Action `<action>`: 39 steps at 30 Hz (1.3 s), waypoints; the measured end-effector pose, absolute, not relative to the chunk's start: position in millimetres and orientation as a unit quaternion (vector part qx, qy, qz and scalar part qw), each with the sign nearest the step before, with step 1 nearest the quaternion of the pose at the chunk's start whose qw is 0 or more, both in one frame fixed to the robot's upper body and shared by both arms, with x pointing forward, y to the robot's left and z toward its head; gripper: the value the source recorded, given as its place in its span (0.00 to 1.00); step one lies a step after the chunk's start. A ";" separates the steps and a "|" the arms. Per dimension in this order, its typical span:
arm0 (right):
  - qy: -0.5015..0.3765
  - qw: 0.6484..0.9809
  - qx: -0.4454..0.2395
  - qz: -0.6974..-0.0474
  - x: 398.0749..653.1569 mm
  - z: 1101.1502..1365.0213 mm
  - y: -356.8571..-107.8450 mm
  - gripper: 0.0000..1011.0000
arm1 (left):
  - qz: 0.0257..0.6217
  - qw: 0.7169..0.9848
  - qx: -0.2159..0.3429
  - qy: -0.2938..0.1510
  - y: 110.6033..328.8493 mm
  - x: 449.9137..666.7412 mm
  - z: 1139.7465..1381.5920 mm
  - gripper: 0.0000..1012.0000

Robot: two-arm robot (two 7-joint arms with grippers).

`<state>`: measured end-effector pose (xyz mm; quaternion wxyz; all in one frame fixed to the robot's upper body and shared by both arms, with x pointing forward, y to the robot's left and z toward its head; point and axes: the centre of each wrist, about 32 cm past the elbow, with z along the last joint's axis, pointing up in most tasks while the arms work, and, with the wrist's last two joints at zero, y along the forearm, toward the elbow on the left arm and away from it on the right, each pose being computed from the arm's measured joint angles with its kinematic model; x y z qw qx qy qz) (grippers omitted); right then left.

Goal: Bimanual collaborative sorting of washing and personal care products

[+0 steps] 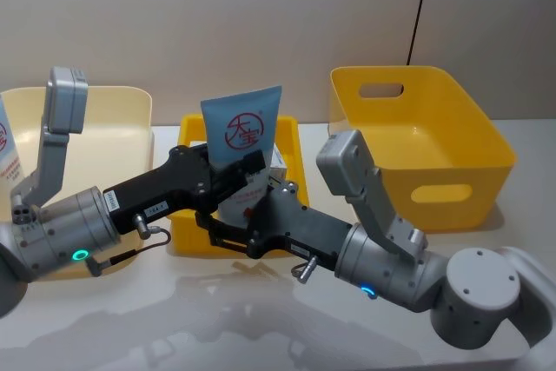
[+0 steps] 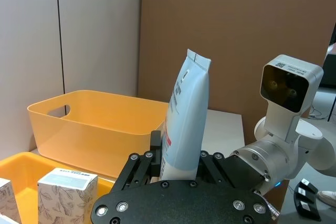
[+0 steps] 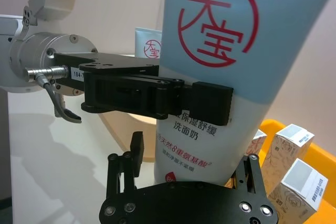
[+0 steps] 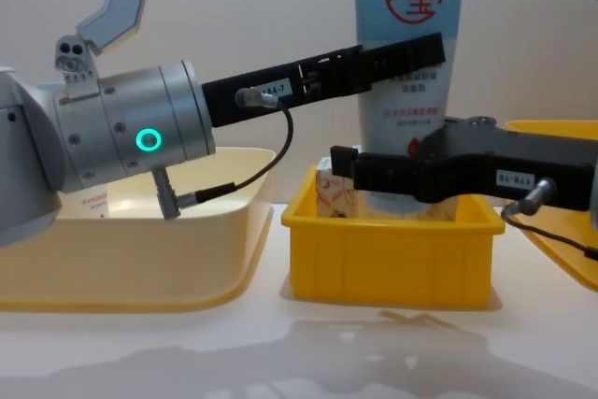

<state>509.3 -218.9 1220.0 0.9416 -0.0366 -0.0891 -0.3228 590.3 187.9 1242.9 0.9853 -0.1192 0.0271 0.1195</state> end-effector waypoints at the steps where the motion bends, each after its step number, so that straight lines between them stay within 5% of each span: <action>1: -0.089 0.942 -0.037 -0.323 509.7 1220.1 -218.5 0.85 | 0.119 0.985 -0.119 0.027 188.0 590.4 1242.9 0.30; 7: -0.091 0.942 -0.037 -0.321 511.6 1220.4 -216.0 0.69 | 0.119 0.985 -0.119 0.027 187.9 590.3 1242.9 0.30; 22: -0.093 0.942 -0.037 -0.319 513.7 1220.8 -213.1 0.62 | 0.119 0.985 -0.119 0.027 188.0 590.4 1243.0 0.31; 39: -0.082 0.930 -0.025 -0.358 507.5 1219.3 -215.4 0.62 | 0.118 0.986 -0.119 0.027 187.1 590.2 1242.8 0.81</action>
